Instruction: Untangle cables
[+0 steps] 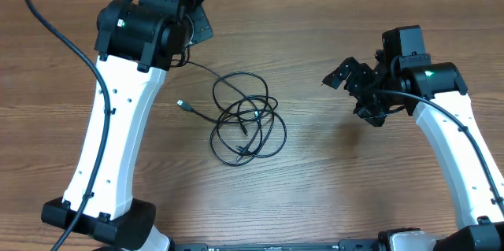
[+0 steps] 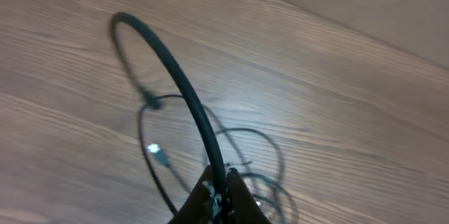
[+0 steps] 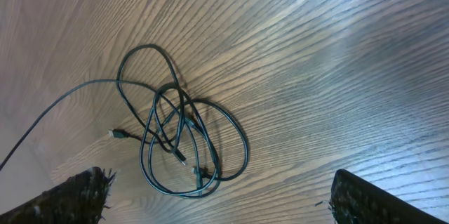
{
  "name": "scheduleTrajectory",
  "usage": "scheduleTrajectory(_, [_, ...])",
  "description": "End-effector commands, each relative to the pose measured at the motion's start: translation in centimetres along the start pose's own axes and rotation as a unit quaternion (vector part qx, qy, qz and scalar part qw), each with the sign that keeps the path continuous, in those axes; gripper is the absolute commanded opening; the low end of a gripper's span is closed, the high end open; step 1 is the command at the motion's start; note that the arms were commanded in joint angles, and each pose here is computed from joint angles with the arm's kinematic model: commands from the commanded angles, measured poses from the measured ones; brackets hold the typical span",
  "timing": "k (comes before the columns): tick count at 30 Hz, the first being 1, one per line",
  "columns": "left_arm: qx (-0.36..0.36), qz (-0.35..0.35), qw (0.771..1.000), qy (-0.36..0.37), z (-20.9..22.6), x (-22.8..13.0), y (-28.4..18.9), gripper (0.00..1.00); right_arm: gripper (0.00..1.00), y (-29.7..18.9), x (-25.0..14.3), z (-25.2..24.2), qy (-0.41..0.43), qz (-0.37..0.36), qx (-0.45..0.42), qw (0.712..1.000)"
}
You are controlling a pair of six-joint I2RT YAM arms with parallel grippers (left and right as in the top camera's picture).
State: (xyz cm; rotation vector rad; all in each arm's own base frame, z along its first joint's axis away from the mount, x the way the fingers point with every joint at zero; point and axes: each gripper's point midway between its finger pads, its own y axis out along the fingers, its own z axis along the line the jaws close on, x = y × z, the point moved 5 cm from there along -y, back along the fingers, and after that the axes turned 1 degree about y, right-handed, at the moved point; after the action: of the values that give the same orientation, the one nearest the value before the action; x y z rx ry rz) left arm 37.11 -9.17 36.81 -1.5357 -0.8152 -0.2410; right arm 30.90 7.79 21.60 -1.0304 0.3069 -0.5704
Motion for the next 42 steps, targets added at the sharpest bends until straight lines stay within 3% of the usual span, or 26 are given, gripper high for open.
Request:
scheduleTrajectory(1, [0.055,-0.006,0.998,0.028,0.8,0.2,1.7,0.04,1.0,-0.6,0.2,0.3,-0.007,-0.011,0.006,1.0])
scheduleTrajectory(6, [0.075,0.018,0.994,0.072,0.2,-0.1,4.8,0.04,1.0,-0.6,0.2,0.3,-0.007,-0.011,0.006,1.0])
scheduleTrajectory(13, [0.103,0.058,0.99,0.081,0.4,-0.8,9.4,0.05,1.0,-0.6,0.2,0.3,-0.007,-0.011,0.006,1.0])
scheduleTrajectory(15, [0.124,0.049,0.986,0.102,1.4,0.1,10.7,0.08,1.0,-0.6,0.2,0.3,-0.007,-0.011,0.006,1.0])
scheduleTrajectory(21, [0.152,0.054,0.986,0.044,6.6,2.5,11.8,0.15,1.0,-0.6,0.2,0.3,-0.007,-0.011,0.006,1.0])
scheduleTrajectory(26, [0.017,0.151,0.988,-0.004,6.3,1.0,12.2,0.37,1.0,-0.6,0.2,0.3,-0.007,-0.011,0.006,1.0])
scheduleTrajectory(32, [-0.152,0.222,0.962,0.038,1.9,-1.2,11.2,0.42,1.0,-0.6,0.2,0.3,-0.007,-0.011,0.006,1.0])
scheduleTrajectory(35, [-0.135,0.227,0.962,0.062,0.8,-2.3,11.8,0.45,1.0,-0.6,0.2,0.3,-0.007,-0.011,0.006,1.0])
scheduleTrajectory(40, [-0.066,0.262,0.961,0.052,-0.5,-5.0,14.2,0.36,1.0,-0.6,0.2,0.3,-0.007,-0.011,0.006,1.0])
scheduleTrajectory(42, [-0.054,0.286,0.956,0.045,-1.4,-6.5,15.5,0.43,1.0,-0.6,0.2,0.3,-0.007,-0.011,0.006,1.0])
